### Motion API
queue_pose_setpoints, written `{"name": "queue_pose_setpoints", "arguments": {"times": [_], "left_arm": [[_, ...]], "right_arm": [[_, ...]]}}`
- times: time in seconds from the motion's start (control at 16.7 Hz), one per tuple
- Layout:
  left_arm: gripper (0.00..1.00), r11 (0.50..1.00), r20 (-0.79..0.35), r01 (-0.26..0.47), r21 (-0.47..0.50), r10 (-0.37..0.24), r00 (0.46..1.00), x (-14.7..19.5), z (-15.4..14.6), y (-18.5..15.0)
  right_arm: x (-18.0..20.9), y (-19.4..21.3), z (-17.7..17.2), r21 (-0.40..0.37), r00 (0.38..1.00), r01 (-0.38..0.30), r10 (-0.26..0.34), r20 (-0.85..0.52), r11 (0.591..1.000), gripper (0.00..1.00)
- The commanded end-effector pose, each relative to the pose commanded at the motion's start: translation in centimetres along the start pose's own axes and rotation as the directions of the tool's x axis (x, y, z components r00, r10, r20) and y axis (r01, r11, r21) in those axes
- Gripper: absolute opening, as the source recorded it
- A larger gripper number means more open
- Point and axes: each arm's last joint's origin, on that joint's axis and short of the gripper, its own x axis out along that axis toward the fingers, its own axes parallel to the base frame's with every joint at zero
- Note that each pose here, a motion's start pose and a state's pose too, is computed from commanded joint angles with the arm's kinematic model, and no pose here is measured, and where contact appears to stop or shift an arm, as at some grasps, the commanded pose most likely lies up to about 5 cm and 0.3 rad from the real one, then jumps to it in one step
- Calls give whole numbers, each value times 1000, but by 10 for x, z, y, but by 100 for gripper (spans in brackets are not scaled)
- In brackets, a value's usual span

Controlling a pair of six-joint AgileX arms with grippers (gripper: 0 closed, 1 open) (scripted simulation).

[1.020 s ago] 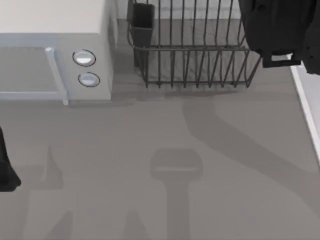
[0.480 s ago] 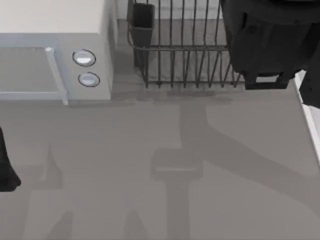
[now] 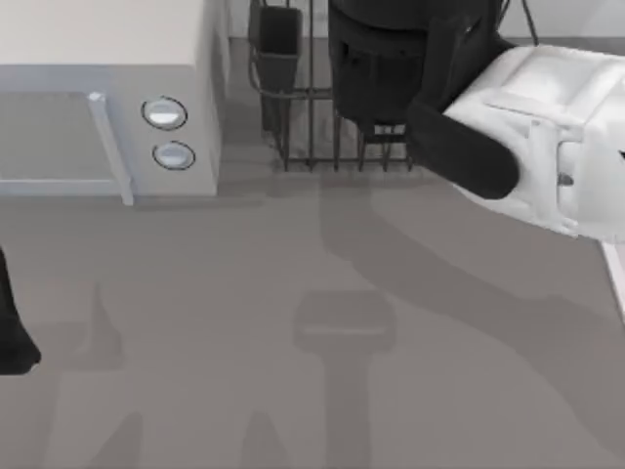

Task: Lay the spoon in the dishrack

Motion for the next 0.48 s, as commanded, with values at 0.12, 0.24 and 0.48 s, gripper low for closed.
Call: {"name": "queue_pose_setpoints", "arguments": {"times": [0.12, 0.24, 0.48], "left_arm": [[100, 1000, 0, 0, 0, 0, 1000, 0, 0, 0], [100, 1000, 0, 0, 0, 0, 1000, 0, 0, 0], [100, 1000, 0, 0, 0, 0, 1000, 0, 0, 0]], "right_arm": [[38, 0, -36, 15, 1000, -1, 1, 11, 1000, 0], [71, -9, -72, 21, 1000, -1, 1, 18, 1000, 0], [109, -31, -121, 5, 1000, 2, -2, 6, 1000, 0]]}}
